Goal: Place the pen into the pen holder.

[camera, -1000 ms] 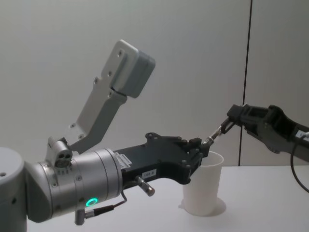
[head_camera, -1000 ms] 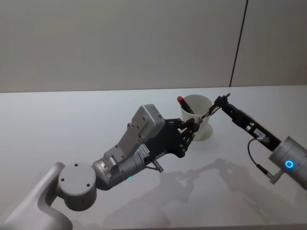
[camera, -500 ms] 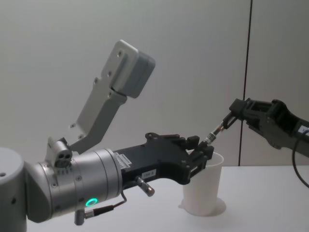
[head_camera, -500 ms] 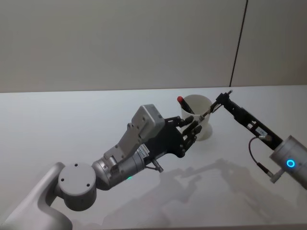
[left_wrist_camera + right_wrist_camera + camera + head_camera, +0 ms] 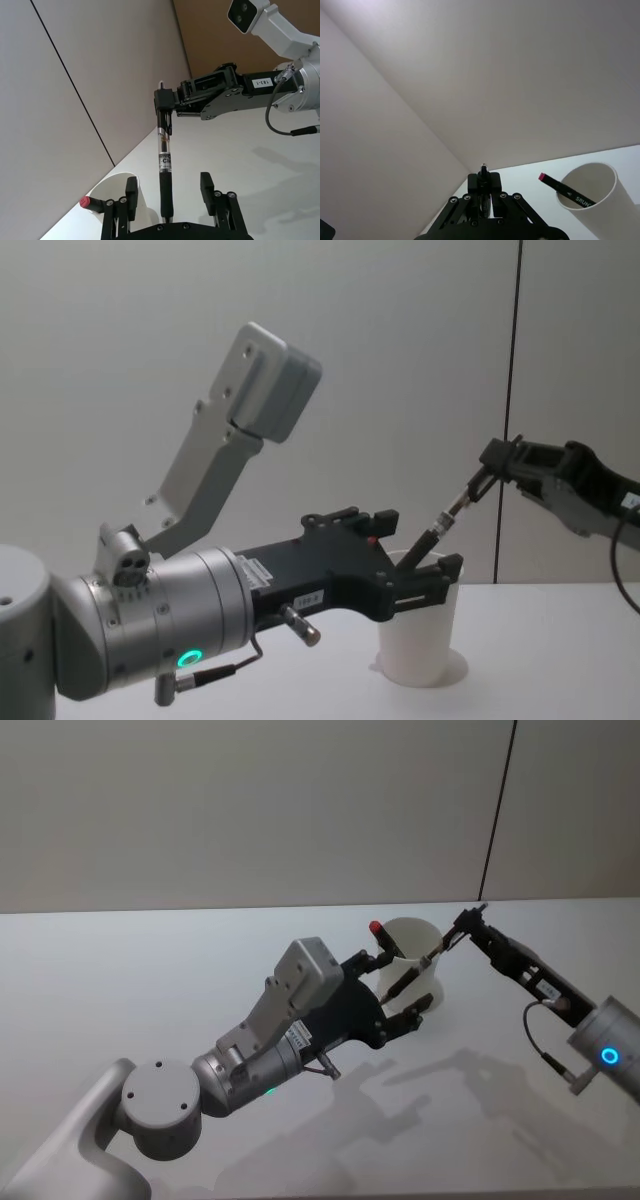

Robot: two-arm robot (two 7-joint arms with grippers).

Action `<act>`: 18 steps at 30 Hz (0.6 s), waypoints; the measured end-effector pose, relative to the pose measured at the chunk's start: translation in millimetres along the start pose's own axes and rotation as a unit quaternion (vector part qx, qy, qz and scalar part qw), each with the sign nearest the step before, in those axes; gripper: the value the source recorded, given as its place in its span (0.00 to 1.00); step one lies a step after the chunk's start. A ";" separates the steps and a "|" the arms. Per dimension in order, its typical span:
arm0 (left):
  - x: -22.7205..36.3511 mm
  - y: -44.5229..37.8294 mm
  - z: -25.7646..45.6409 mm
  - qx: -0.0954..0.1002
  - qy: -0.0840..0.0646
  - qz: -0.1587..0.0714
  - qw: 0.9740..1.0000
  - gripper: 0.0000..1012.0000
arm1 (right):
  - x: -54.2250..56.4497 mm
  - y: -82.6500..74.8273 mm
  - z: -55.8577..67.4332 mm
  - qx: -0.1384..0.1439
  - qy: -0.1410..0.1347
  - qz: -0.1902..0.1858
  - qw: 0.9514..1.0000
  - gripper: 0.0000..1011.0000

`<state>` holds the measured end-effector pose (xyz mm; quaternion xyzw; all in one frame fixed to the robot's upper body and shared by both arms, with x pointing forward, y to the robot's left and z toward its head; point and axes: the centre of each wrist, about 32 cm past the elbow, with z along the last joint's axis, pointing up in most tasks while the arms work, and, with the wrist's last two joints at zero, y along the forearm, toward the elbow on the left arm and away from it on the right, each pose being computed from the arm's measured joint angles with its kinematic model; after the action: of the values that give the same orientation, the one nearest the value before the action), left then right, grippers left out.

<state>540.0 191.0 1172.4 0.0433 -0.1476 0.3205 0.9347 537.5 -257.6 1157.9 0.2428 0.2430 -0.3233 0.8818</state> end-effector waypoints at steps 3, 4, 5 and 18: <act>0.0 0.0 0.0 0.000 0.000 0.000 1.000 0.87 | 1.6 0.5 4.1 -0.003 -0.020 -0.001 1.000 0.14; 0.0 0.0 0.0 0.000 0.000 0.000 1.000 0.87 | 1.6 0.5 4.1 -0.003 -0.020 -0.001 1.000 0.14; 0.0 0.0 0.0 0.000 0.000 0.000 1.000 0.90 | 2.6 0.7 6.5 -0.004 -0.029 -0.002 1.000 0.14; 0.0 0.0 0.0 0.000 0.000 0.000 1.000 0.99 | 18.4 9.9 42.4 -0.014 -0.129 -0.010 0.992 0.14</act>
<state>540.0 191.0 1172.4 0.0433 -0.1476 0.3205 0.9347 568.2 -284.0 1182.2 0.1845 0.1341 -0.3570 0.9058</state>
